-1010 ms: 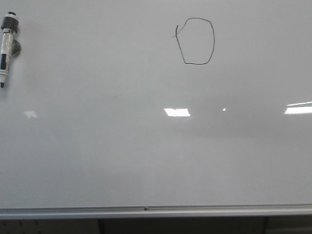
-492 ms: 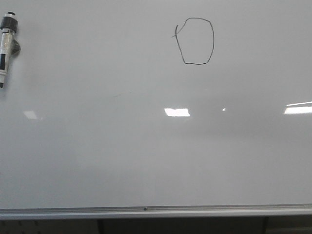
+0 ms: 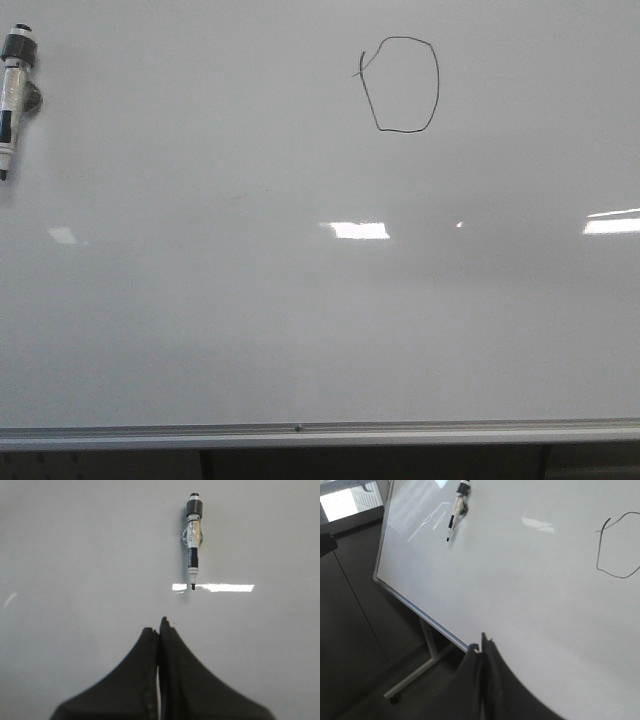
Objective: Write number 0 on whiteboard
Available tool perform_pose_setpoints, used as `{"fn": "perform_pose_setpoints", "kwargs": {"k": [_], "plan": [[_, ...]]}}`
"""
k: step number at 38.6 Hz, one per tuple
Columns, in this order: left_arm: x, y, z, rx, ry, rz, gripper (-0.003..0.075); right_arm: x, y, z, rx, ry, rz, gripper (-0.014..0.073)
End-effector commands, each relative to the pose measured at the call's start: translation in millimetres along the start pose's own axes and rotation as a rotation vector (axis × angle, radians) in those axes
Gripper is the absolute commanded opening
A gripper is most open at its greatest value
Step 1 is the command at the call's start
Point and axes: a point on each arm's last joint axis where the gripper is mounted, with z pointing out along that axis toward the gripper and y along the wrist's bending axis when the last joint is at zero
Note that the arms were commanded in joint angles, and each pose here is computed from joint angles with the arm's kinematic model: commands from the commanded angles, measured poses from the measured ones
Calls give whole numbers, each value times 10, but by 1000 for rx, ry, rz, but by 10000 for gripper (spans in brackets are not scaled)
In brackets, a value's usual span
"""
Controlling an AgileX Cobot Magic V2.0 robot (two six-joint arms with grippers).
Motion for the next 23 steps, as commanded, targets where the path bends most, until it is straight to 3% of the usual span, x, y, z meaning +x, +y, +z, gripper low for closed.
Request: {"fn": "perform_pose_setpoints", "kwargs": {"k": [1,17,23], "plan": [[-7,0,-3,3,-78,-18,-20,-113,-16,-17,24,-59,6,-69],[-7,0,-3,3,-78,-18,-20,-103,-22,-17,30,-59,3,-69],[-7,0,-3,3,-78,-18,-20,-11,-117,3,125,-67,-70,-69]]}}
